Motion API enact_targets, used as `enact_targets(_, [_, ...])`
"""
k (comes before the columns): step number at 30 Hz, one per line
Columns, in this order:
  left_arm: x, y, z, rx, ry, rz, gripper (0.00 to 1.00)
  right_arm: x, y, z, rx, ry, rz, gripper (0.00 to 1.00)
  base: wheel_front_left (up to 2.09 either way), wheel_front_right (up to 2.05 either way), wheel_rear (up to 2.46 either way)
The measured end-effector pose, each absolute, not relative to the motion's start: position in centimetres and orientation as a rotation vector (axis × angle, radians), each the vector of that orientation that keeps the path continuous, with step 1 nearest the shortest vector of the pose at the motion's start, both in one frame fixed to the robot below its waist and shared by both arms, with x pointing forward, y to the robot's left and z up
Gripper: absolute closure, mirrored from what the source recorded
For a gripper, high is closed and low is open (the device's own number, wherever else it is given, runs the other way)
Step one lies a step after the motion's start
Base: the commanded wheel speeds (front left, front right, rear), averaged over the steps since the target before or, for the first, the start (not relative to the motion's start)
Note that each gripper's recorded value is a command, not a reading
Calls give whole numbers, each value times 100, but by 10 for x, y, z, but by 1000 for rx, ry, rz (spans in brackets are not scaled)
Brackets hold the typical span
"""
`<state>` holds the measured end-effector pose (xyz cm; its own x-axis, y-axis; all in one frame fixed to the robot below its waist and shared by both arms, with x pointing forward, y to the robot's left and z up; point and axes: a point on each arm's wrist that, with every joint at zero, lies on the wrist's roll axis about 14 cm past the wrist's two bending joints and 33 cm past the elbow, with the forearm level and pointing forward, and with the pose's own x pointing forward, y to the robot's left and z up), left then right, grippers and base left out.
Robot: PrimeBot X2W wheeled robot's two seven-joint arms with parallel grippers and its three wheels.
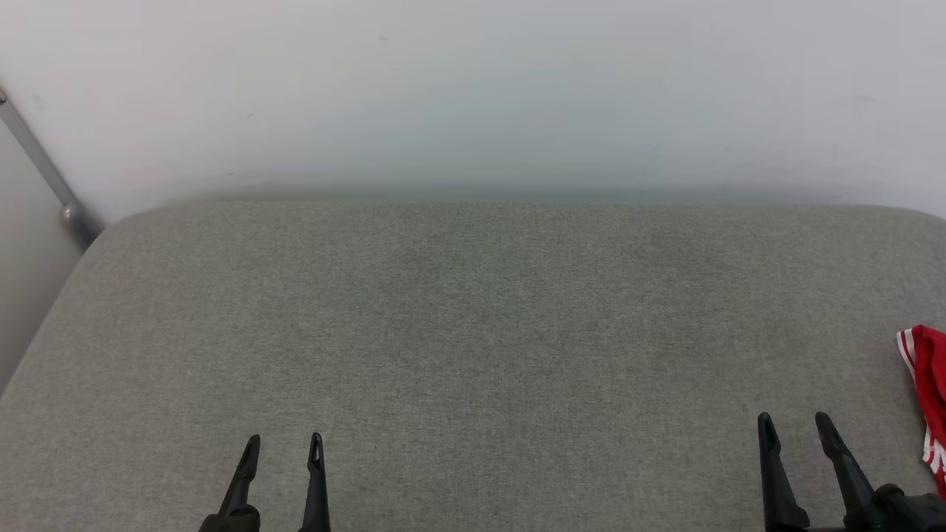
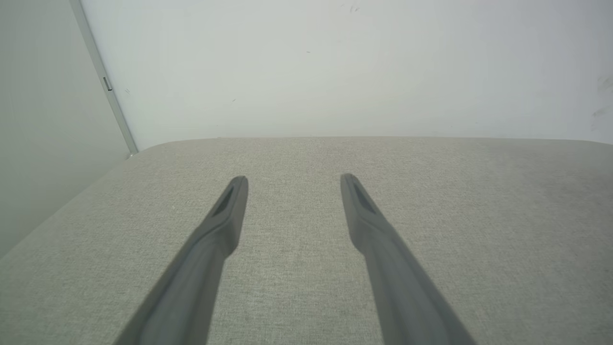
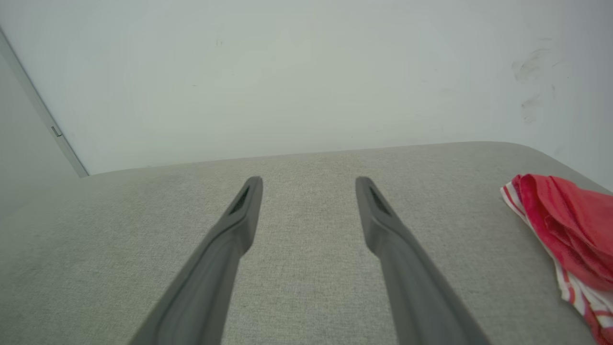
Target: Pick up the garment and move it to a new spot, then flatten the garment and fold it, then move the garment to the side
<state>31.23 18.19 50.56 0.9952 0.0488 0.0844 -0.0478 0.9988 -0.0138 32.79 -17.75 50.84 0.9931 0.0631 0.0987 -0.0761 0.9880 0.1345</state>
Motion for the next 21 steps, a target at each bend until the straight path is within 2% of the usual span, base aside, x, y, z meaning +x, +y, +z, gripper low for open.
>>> enact_targets(4, [312,183,505,-15,-84,49,0,328,-177,508,146,-95,71,0,0,0,0])
enact_targets(5, [312,183,504,-16,-80,50,100,327,-177,507,146,-90,70,100,0,0,0])
enact_targets(11, [309,183,487,-32,-24,52,100,325,-178,490,165,-35,60,100,0,0,0])
enact_targets(21, [314,189,477,-259,27,84,100,329,-185,485,371,-4,15,100,0,0,0])
